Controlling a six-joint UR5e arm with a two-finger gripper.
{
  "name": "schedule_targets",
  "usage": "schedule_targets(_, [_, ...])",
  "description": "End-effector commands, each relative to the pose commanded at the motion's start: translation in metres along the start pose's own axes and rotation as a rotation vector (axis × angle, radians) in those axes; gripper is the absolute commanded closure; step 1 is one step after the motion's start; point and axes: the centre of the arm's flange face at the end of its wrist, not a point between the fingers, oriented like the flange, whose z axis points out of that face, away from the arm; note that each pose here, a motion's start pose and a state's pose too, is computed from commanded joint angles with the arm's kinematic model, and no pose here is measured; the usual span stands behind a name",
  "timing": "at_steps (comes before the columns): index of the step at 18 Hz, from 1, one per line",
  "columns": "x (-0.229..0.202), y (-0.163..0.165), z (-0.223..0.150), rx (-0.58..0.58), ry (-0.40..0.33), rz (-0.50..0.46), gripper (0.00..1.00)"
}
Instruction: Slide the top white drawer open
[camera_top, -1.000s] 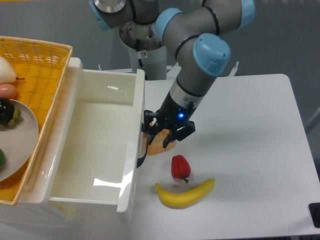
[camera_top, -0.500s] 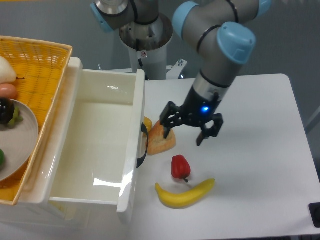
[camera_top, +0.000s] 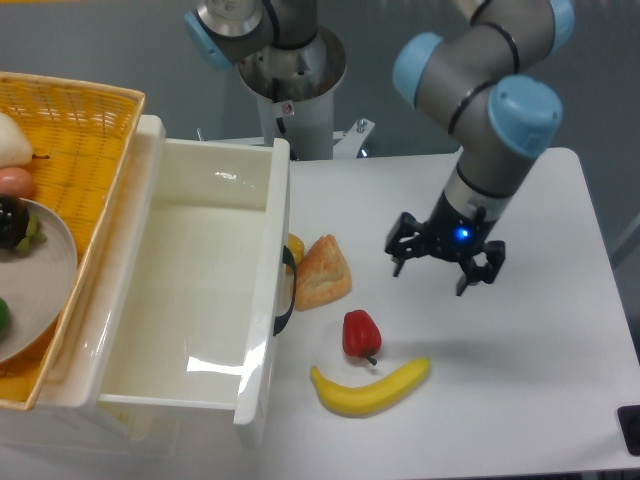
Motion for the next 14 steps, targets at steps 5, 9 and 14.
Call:
schedule_targets(5, [-0.009,0.009,0.019,-0.136,-0.024,0.271,0.0])
schedule_targets(9, [-0.01,0.007,0.027,-0.207,-0.03,0.476,0.0])
schedule_targets(14, [-0.01,0.001,0.036,-0.263,-0.037,0.519,0.0])
